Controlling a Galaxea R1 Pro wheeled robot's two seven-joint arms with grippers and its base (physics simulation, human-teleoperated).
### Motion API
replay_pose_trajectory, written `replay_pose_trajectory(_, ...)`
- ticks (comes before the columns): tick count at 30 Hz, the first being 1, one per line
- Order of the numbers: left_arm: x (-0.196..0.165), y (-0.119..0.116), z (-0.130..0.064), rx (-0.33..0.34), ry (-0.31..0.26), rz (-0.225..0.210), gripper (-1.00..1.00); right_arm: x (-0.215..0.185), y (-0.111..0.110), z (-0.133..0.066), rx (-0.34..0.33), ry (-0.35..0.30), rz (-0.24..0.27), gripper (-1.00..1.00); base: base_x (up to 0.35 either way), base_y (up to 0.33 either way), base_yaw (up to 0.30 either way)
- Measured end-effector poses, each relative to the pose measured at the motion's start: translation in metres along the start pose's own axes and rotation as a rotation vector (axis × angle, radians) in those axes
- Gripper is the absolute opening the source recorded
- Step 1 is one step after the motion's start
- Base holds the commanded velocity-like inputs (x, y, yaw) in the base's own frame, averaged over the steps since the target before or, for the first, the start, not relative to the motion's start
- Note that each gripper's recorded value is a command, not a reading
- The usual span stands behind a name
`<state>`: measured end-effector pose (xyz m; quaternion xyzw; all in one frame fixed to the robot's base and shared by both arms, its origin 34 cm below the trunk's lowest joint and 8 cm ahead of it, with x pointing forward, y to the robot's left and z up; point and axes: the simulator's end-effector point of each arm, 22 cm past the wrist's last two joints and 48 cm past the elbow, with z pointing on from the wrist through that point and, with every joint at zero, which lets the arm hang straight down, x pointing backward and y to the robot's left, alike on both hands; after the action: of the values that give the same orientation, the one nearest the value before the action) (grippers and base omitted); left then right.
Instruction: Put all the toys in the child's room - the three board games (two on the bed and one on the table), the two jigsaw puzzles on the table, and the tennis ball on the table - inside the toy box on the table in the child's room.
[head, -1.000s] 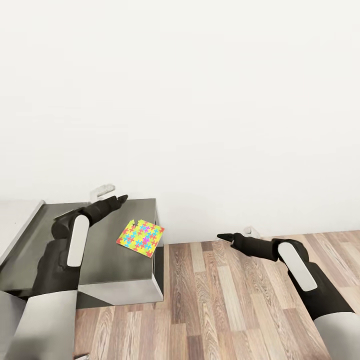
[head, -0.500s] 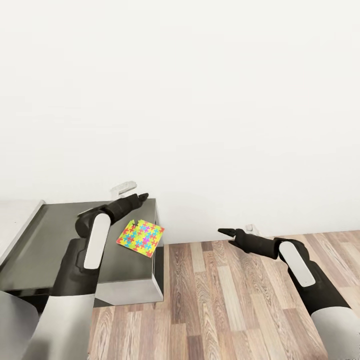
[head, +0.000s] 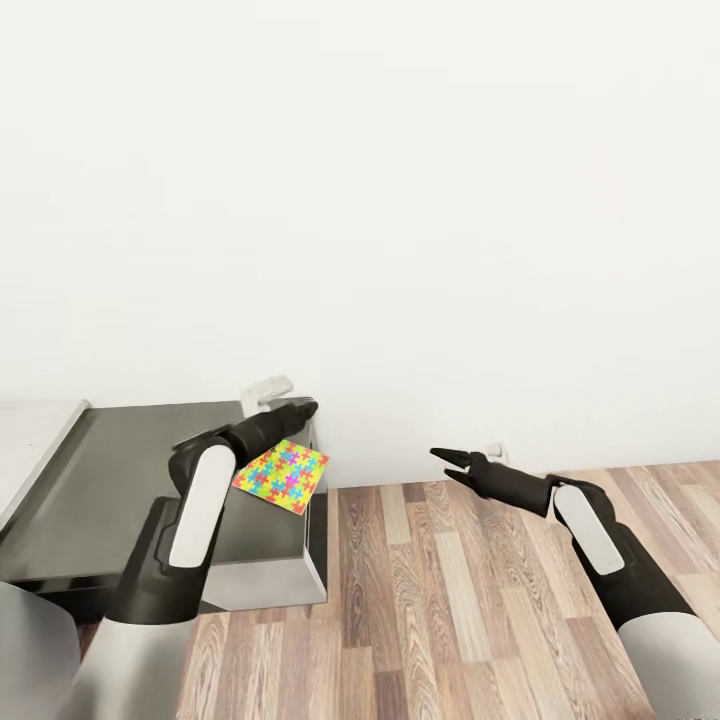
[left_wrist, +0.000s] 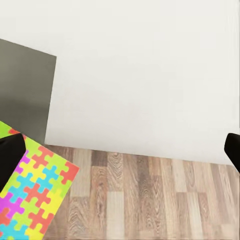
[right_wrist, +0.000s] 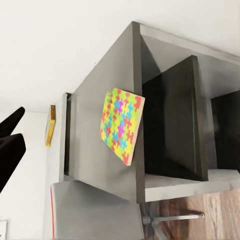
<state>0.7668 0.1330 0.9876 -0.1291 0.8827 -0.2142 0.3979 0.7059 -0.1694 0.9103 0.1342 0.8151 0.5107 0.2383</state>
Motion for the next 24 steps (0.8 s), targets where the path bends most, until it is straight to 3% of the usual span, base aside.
replay_pose_trajectory(11, 0.022, -0.017, -0.004, 0.081, 0.061, -0.065, 1.0, 0.001, 0.008, -0.001, -0.104, 0.012, 0.01, 1.0, 0.0, 0.0, 0.011)
replay_pose_trajectory(24, 0.034, -0.038, -0.007, 0.144, 0.117, -0.048, 1.0, -0.008, 0.001, 0.006, -0.118, 0.011, 0.021, 1.0, 0.0, 0.0, 0.004)
